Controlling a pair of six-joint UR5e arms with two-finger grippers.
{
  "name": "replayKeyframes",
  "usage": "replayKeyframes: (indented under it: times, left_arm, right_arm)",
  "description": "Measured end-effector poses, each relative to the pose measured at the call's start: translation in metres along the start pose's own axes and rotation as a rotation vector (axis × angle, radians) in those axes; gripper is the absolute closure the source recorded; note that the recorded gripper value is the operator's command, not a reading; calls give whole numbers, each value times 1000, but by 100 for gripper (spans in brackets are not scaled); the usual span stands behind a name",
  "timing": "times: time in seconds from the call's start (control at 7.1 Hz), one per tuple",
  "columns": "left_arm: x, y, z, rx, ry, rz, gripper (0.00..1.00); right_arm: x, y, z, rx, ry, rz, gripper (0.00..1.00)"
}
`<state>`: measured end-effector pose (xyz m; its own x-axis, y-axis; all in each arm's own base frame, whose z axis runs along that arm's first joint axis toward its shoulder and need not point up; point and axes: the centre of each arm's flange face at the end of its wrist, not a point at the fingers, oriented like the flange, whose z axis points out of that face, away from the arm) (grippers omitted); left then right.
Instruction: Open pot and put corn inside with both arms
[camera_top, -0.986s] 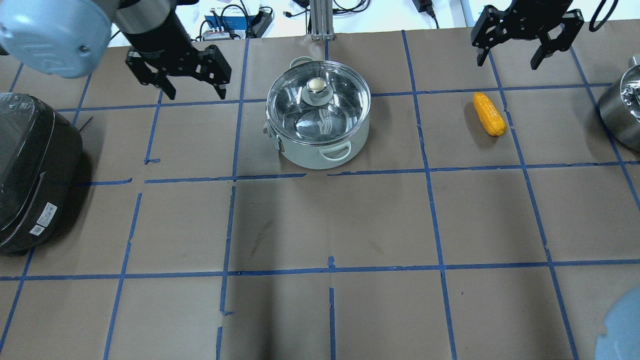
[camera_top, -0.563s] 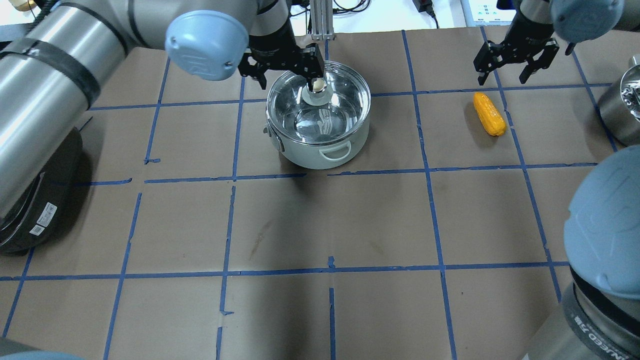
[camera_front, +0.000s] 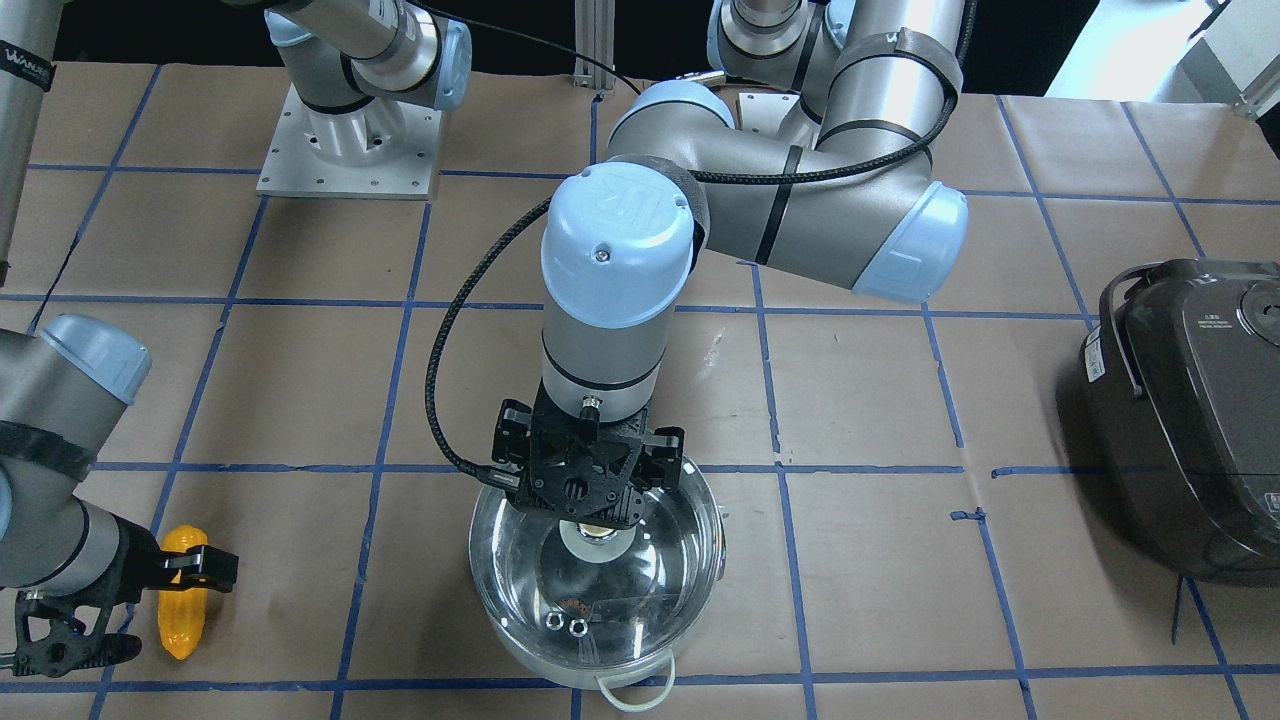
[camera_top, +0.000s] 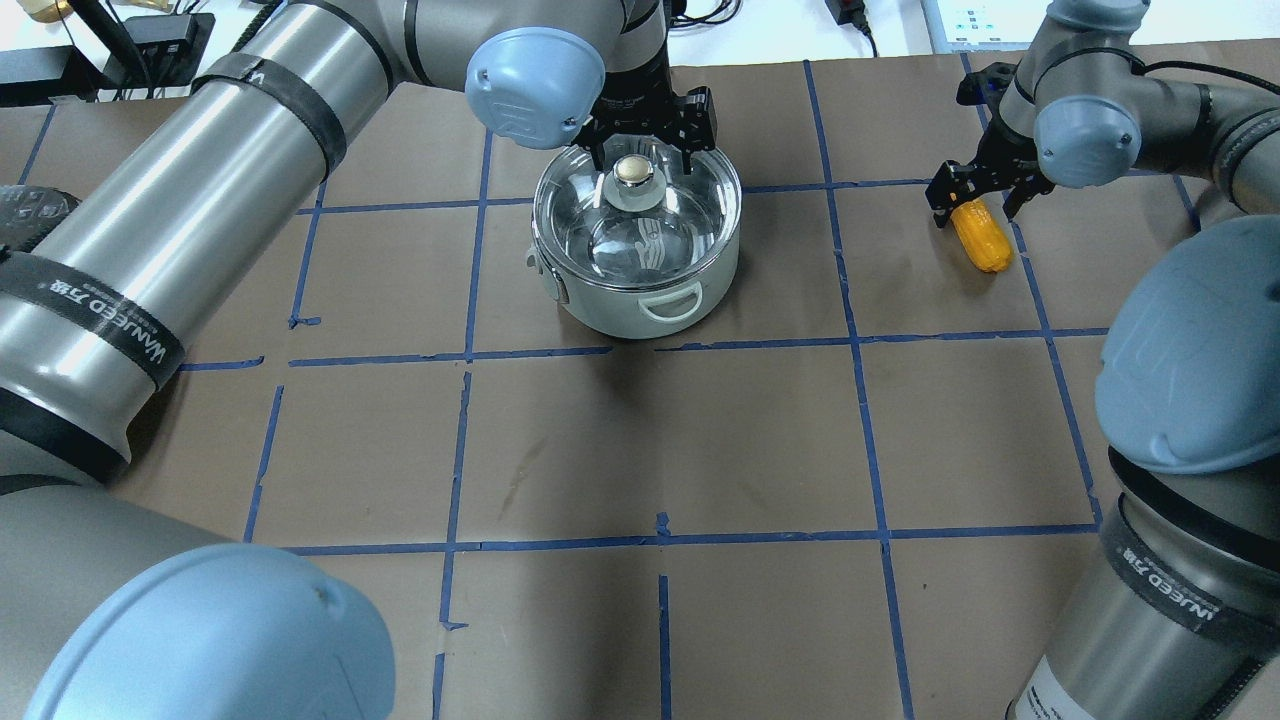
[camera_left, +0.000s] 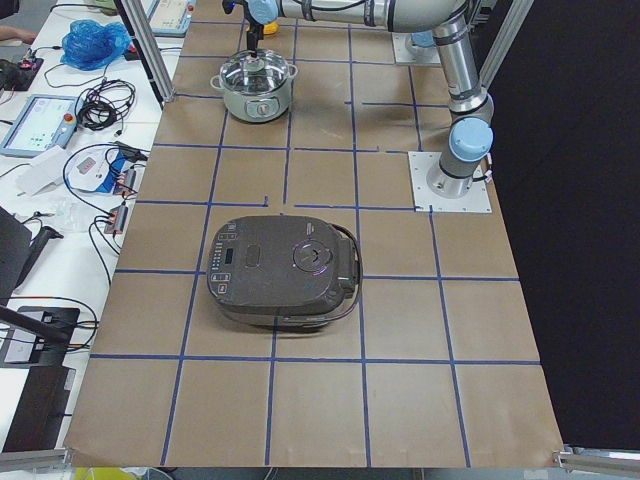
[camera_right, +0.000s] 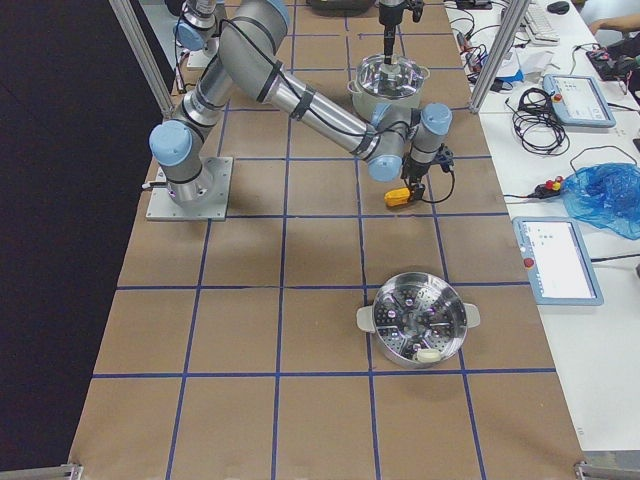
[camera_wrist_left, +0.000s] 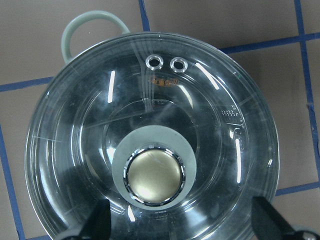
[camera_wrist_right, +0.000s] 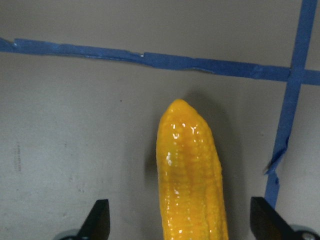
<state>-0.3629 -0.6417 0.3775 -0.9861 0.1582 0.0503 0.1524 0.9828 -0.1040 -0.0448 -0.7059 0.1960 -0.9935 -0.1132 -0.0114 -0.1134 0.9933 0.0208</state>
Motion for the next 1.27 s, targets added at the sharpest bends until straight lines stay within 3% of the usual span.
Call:
replayKeyframes:
  times: [0.14,0.28,0.7,1.27]
  left_arm:
    - [-1,0,4,-4,-4,4,0]
    - [-3,0,10,-12,-8,6,0]
    - [-8,-8,20,-19,-11,15,0]
    - [-18,-21,39,11,-9,-3,0]
  right_arm:
    - [3,5,9,-1,-3,6,72]
    - [4,6,14,0,-3,9,88]
    - [8,-1,2,19,1,36,89]
    - [-29,-10,-119,45,-28,72,91]
